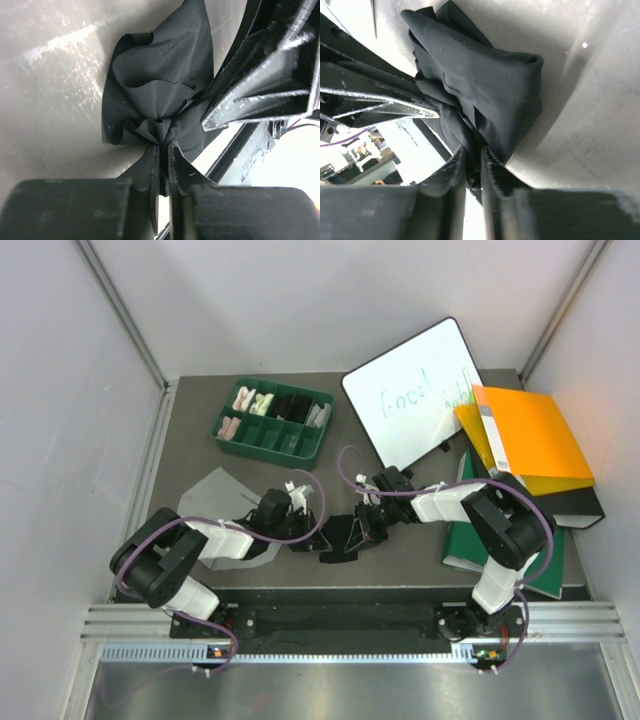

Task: Roll the underwear
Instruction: Roll the underwear to the center of the board.

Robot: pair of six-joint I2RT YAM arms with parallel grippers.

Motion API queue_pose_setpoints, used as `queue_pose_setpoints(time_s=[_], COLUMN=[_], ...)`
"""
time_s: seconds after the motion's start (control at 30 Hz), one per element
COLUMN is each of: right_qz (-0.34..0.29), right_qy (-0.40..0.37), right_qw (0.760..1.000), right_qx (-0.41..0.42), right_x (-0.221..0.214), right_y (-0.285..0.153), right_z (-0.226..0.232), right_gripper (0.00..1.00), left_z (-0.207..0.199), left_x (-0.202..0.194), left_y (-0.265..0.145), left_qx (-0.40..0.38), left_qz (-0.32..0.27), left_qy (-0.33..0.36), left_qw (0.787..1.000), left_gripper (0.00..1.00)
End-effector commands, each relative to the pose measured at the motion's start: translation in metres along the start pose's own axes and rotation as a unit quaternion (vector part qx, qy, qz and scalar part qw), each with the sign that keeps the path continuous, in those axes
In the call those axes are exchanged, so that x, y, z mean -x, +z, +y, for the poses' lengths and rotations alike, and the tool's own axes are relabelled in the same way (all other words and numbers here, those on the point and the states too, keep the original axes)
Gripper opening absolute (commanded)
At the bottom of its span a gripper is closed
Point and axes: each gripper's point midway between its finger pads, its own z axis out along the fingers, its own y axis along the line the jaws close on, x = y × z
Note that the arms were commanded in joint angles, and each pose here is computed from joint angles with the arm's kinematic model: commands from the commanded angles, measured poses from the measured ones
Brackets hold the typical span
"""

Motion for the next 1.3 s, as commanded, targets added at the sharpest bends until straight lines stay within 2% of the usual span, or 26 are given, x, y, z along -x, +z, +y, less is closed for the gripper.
queue_pose_setpoints(time_s=[0.0,0.03,0.13,0.23,0.3,0.33,0.37,0.43,0.53,0.57,0.6,0.67,0.83,1.07,1.27], right_qz=[-0.046,-0.050,-0.070,-0.104,-0.121,-0.127,-0.141,-0.173,-0.202,-0.230,-0.230,-0.239,-0.228,-0.232,-0.203], right_qy=[-0.029,-0.033,-0.057,-0.137,-0.207,-0.255,-0.297,-0.370,-0.448,-0.477,-0.484,-0.521,-0.563,-0.609,-0.631], right_qw=[0.998,0.998,0.995,0.984,0.968,0.956,0.940,0.909,0.867,0.844,0.840,0.814,0.789,0.744,0.732], right_qx=[-0.031,-0.035,-0.050,-0.050,-0.069,-0.066,-0.095,-0.086,-0.086,-0.086,-0.088,-0.091,-0.095,-0.147,-0.160], right_x=[0.020,0.021,0.025,0.029,0.029,0.022,0.026,0.023,0.012,0.014,0.010,0.005,-0.015,-0.020,-0.025], right_y=[-0.017,-0.021,-0.037,-0.056,-0.064,-0.068,-0.070,-0.074,-0.068,-0.070,-0.067,-0.061,-0.042,-0.030,-0.012], right_z=[0.003,0.004,0.008,0.022,0.026,0.042,0.038,0.064,0.073,0.078,0.077,0.079,0.077,0.072,0.063], right_gripper=[0.24,0.34,0.52,0.58,0.59,0.60,0.60,0.61,0.61,0.61,0.61,0.61,0.61,0.62,0.62], left_z=[0.028,0.031,0.035,0.036,0.037,0.033,0.033,0.031,0.029,0.027,0.029,0.030,0.035,0.037,0.037], left_x=[-0.009,-0.012,-0.011,-0.012,-0.016,-0.013,-0.013,-0.015,-0.020,-0.021,-0.020,-0.023,-0.021,-0.028,-0.028], left_y=[0.006,0.006,0.008,0.008,0.007,0.008,0.008,0.008,0.007,0.007,0.006,0.003,-0.002,-0.008,-0.008], left_qx=[0.060,0.068,0.085,0.092,0.096,0.088,0.087,0.085,0.075,0.068,0.067,0.067,0.084,0.094,0.096], left_qz=[0.019,0.025,0.034,0.048,0.069,0.076,0.082,0.108,0.143,0.153,0.157,0.179,0.195,0.215,0.217], left_qy=[-0.010,-0.014,-0.020,-0.026,-0.032,-0.035,-0.038,-0.050,-0.076,-0.082,-0.089,-0.100,-0.091,-0.096,-0.096], left_qw=[0.998,0.997,0.996,0.994,0.993,0.993,0.992,0.989,0.984,0.983,0.981,0.976,0.973,0.967,0.967], left_gripper=[0.04,0.01,0.00,0.00,0.00,0.00,0.00,0.00,0.00,0.00,0.00,0.00,0.00,0.00,0.00])
